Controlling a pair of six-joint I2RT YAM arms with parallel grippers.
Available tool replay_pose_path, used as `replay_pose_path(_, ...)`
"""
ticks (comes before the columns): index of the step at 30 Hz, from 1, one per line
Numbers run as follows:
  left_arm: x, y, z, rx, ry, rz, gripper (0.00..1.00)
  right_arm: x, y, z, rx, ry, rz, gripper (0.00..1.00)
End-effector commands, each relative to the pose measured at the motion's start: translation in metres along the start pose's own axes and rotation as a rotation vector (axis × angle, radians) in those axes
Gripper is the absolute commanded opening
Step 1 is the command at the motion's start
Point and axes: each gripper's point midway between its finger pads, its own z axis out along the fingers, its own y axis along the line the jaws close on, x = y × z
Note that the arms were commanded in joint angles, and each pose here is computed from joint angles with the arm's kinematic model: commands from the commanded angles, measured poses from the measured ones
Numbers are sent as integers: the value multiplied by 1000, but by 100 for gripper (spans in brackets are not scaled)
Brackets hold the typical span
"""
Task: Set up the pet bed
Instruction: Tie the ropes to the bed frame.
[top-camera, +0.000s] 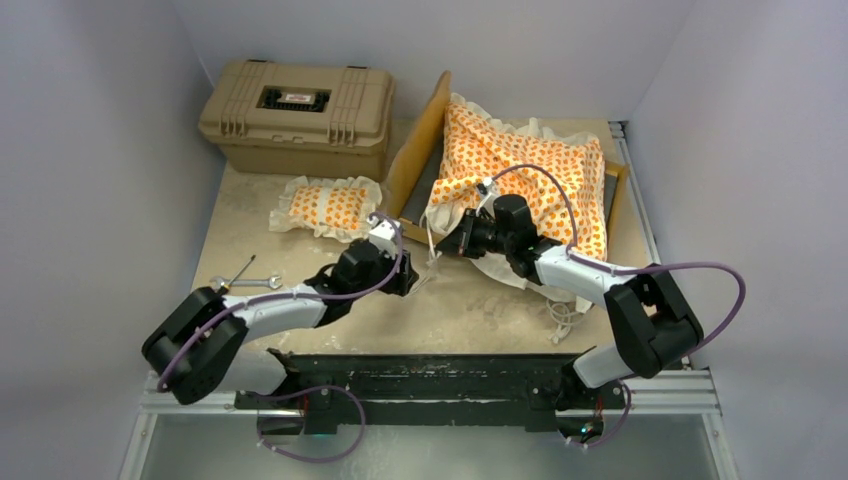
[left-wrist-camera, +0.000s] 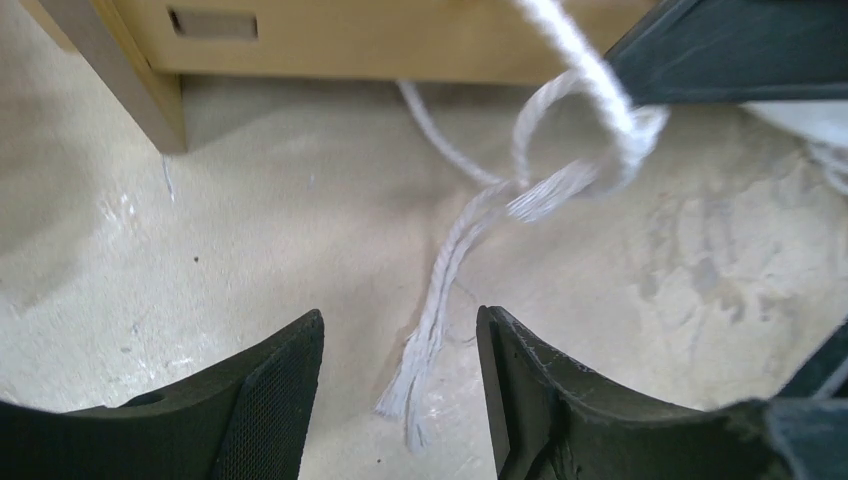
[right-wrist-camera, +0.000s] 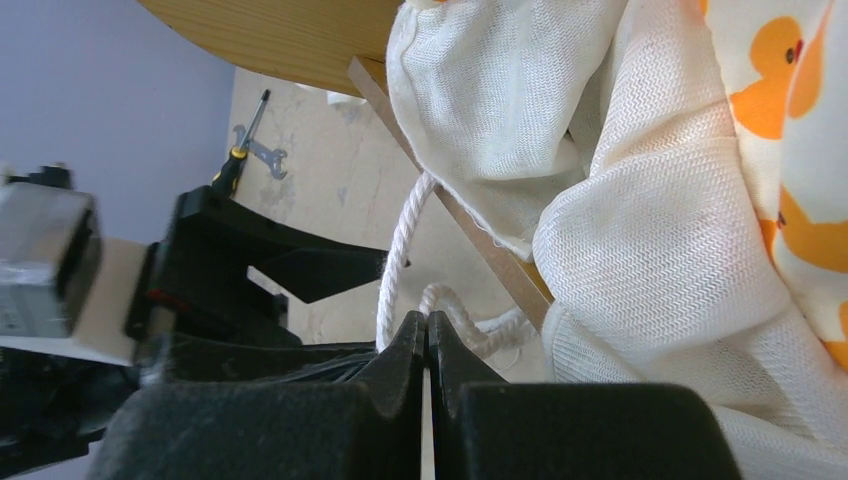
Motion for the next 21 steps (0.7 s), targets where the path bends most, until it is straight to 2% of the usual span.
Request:
replay_pose_path(1,3,3,17,-54,27,62,57,-8,1,-2,3,-30,-28,0)
replay_pose_path(6,22,-6,33,-59,83,149,55,-8,0,-2,5,-28,-25,0)
replay_pose_path(11,30,-15,41,-79,85,235,55,-8,0,-2,6,-28,-23,0)
replay_pose_path(17,45,10,43,-232,126,272,42,-8,1,-2,3,-25,-19,0)
replay_pose_path(21,64,20,38,-280,180,298,31,-9,3,-3,1,-30,-22,0)
